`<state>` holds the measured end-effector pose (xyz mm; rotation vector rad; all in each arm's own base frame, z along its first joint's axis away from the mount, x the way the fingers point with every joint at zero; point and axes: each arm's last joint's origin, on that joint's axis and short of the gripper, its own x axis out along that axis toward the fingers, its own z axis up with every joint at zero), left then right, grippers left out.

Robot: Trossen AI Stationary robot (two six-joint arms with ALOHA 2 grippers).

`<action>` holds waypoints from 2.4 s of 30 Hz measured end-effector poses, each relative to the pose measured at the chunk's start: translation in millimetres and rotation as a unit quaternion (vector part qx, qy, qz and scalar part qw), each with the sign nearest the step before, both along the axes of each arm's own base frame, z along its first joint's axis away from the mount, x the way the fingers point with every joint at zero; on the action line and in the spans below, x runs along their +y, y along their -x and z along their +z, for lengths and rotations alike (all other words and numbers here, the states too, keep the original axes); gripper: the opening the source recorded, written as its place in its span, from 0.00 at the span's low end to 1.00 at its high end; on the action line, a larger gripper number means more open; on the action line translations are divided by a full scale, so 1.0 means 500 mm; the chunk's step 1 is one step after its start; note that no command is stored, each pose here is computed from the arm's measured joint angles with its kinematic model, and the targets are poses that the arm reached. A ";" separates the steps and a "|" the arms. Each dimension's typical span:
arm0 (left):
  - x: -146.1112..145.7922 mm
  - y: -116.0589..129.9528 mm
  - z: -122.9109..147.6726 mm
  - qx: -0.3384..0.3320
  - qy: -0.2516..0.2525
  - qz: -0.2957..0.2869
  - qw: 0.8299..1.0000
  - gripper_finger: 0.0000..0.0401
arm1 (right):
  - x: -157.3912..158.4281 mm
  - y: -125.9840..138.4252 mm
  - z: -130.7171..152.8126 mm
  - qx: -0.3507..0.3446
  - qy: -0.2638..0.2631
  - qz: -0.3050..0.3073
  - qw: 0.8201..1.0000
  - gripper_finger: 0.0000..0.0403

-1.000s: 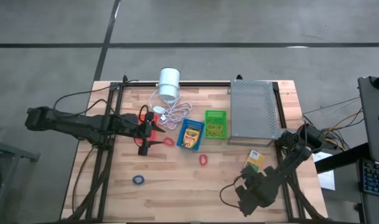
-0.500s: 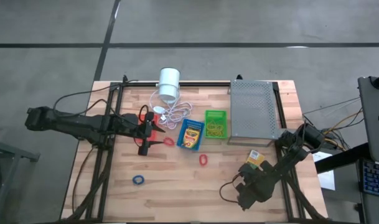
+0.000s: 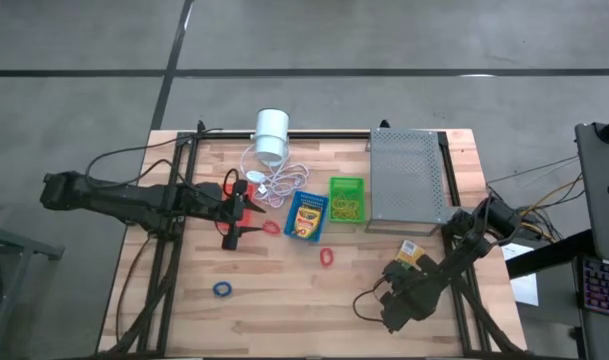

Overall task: Pick & Place Office Desk Supplies
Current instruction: Put the pack of crayon into the blue bin

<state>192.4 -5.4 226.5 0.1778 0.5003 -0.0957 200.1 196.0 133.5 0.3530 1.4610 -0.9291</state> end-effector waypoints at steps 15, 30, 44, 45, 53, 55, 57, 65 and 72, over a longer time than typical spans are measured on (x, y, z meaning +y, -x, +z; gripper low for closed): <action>0.000 0.000 0.000 0.000 0.000 0.000 1.000 0.57 | 0.003 -0.006 0.023 0.015 0.016 0.016 1.000 0.23; 0.000 0.000 0.000 0.000 0.000 0.000 1.000 0.57 | 0.001 -0.008 0.014 0.006 0.006 0.018 1.000 0.24; 0.000 0.000 0.000 0.000 0.000 0.000 1.000 0.57 | -0.013 0.006 -0.005 0.022 0.018 0.030 0.999 0.24; 0.000 0.000 0.000 0.000 0.000 0.000 1.000 0.57 | -0.014 0.007 -0.006 0.023 0.019 0.031 0.999 0.24; 0.000 0.000 0.000 0.000 0.000 0.000 1.000 0.57 | -0.018 0.010 -0.009 0.024 0.023 0.032 0.999 0.23; 0.000 0.000 0.000 0.000 0.000 0.000 1.000 0.57 | -0.018 0.010 -0.009 0.025 0.023 0.033 0.999 0.23; 0.000 0.000 0.000 0.000 0.000 0.000 1.000 0.57 | -0.018 0.010 -0.009 0.026 0.023 0.034 0.999 0.23; 0.000 0.000 0.000 0.000 0.000 0.000 1.000 0.57 | -0.023 0.010 -0.004 0.033 0.036 0.032 0.998 0.23; 0.000 0.000 0.000 0.000 0.000 0.000 1.000 0.57 | -0.028 0.005 -0.004 0.033 0.036 0.026 0.998 0.17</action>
